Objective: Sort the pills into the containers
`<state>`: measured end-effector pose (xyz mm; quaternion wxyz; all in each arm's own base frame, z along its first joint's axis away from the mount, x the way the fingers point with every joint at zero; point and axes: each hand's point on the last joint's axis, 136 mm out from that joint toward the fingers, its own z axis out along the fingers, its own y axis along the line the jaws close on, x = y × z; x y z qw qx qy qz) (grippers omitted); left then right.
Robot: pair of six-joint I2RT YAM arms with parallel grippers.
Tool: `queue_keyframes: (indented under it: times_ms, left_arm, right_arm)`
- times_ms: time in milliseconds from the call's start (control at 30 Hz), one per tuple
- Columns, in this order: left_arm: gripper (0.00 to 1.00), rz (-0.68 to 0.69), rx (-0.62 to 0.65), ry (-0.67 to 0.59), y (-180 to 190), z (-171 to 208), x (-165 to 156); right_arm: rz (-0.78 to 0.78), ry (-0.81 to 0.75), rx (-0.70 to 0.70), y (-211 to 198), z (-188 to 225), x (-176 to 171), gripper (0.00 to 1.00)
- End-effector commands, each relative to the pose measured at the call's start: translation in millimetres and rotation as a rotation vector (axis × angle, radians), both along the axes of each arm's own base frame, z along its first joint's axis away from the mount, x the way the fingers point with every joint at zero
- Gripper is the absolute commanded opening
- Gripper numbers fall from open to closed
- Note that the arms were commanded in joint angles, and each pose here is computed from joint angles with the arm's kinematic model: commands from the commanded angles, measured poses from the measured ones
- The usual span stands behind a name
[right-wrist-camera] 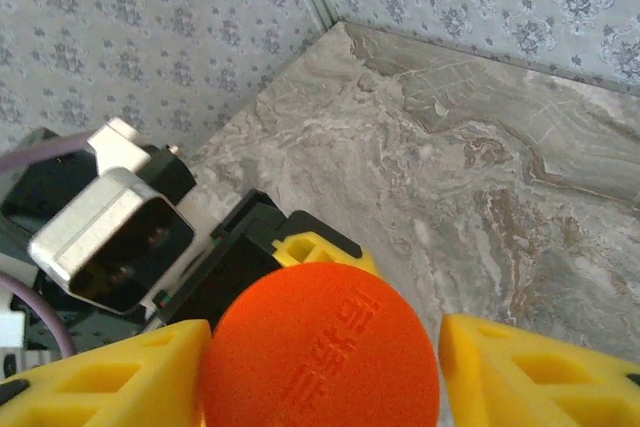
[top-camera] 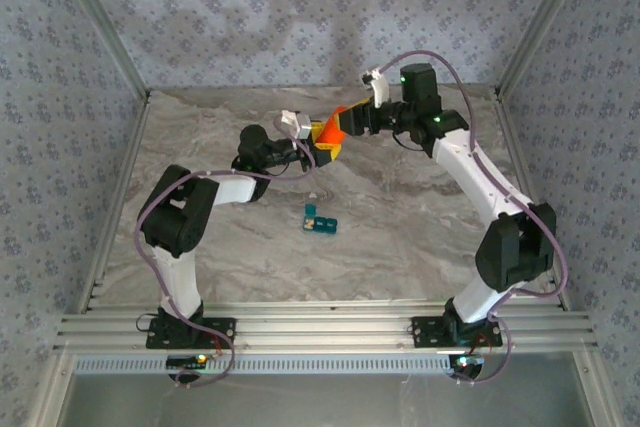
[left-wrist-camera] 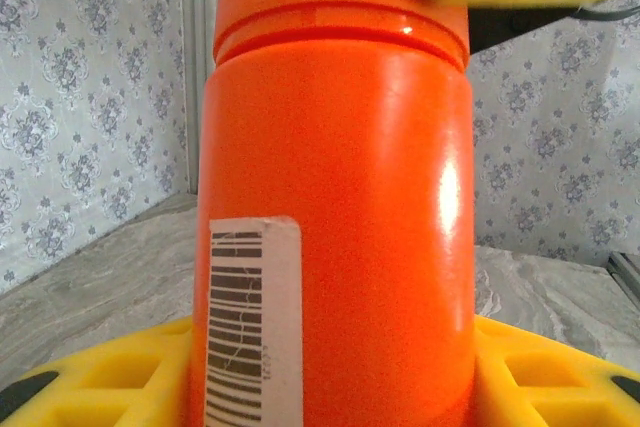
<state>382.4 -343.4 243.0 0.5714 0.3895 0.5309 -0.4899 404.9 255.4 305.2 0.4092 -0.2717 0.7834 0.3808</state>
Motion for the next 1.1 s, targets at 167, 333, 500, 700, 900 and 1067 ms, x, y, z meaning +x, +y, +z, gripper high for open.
queue_keyframes:
  times_ms: [167,333,500,700,900,1067]
  left_arm:
    - [0.0,-0.001,-0.049,-0.082,4.9,26.7,-2.5]
    - [0.0,0.0,-0.05,-0.08,4.7,26.4,-1.7]
    - [0.0,0.001,-0.051,-0.08,4.6,26.7,-1.3]
    - [0.0,0.004,-0.049,-0.078,4.6,25.4,-0.5]
    - [0.0,0.004,-0.048,-0.076,5.0,25.1,-1.0]
    - [0.0,0.009,-0.049,-0.078,7.4,25.1,-0.8]
  right_arm:
    - [-0.044,0.062,-0.01,2.3,-11.6,2.1,0.42]
    - [-0.246,0.192,0.057,3.5,-31.5,6.7,0.37]
    - [-0.409,0.282,0.07,20.5,-56.3,-4.1,0.38]
    - [-0.43,0.264,0.083,18.7,-48.2,-3.7,0.44]
    - [-0.361,0.124,0.134,-7.9,3.1,-7.5,0.8]
    - [-0.25,-0.017,0.132,-26.4,30.9,-24.0,0.88]
